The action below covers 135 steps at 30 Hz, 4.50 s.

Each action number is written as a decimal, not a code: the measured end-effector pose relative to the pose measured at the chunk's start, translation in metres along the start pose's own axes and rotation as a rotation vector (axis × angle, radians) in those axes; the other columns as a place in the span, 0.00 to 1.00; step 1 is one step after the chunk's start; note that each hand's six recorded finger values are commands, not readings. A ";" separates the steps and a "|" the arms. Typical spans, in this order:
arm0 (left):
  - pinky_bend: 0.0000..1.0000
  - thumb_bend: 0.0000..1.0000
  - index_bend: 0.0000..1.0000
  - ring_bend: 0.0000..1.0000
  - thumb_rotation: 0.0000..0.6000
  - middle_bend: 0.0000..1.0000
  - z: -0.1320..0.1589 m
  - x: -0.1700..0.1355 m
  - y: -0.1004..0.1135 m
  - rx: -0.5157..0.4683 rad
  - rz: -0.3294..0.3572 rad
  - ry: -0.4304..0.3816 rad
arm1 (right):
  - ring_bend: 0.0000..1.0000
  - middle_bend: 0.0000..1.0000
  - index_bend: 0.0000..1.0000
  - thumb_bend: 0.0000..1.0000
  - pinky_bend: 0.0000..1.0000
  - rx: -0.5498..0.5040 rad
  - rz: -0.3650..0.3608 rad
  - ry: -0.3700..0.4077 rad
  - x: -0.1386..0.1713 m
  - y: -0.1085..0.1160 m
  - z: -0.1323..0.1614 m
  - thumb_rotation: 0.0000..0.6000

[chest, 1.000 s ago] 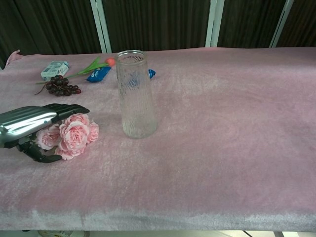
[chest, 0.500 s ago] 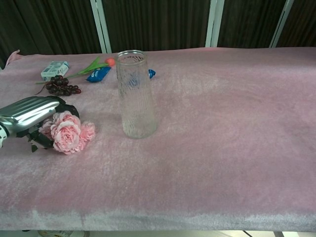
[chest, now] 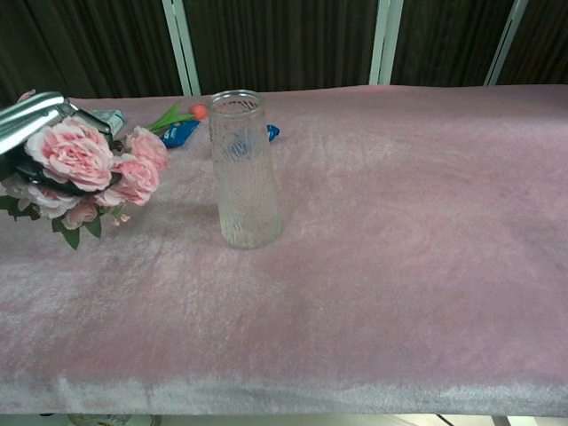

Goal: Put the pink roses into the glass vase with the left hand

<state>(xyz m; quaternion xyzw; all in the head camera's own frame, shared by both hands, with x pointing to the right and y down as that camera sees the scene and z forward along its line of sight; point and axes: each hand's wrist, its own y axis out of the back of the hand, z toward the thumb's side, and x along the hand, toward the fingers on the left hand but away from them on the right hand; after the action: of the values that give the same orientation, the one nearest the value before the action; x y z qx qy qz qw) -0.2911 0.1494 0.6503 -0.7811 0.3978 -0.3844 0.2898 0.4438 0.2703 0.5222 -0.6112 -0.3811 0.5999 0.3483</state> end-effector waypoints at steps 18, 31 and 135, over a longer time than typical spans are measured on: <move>0.62 0.44 0.85 0.66 1.00 0.87 0.116 0.023 0.181 -0.942 0.112 0.086 | 0.00 0.00 0.00 0.30 0.00 0.009 0.024 0.011 -0.003 -0.005 0.003 1.00; 0.65 0.44 0.85 0.66 1.00 0.88 0.187 0.065 0.182 -1.101 0.017 0.077 | 0.00 0.00 0.00 0.30 0.00 -0.017 0.002 -0.005 0.000 0.003 -0.004 1.00; 0.00 0.27 0.00 0.00 1.00 0.00 -0.047 -0.118 0.065 0.485 0.030 0.117 | 0.00 0.00 0.00 0.30 0.00 0.025 -0.014 -0.082 -0.002 -0.001 -0.015 1.00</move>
<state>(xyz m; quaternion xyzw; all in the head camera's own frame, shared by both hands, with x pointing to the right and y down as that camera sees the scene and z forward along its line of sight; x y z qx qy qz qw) -0.4023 0.2083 0.5826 -0.6592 0.3216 -0.5089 0.4507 0.4587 0.2696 0.5240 -0.5790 -0.3917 0.6266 0.3445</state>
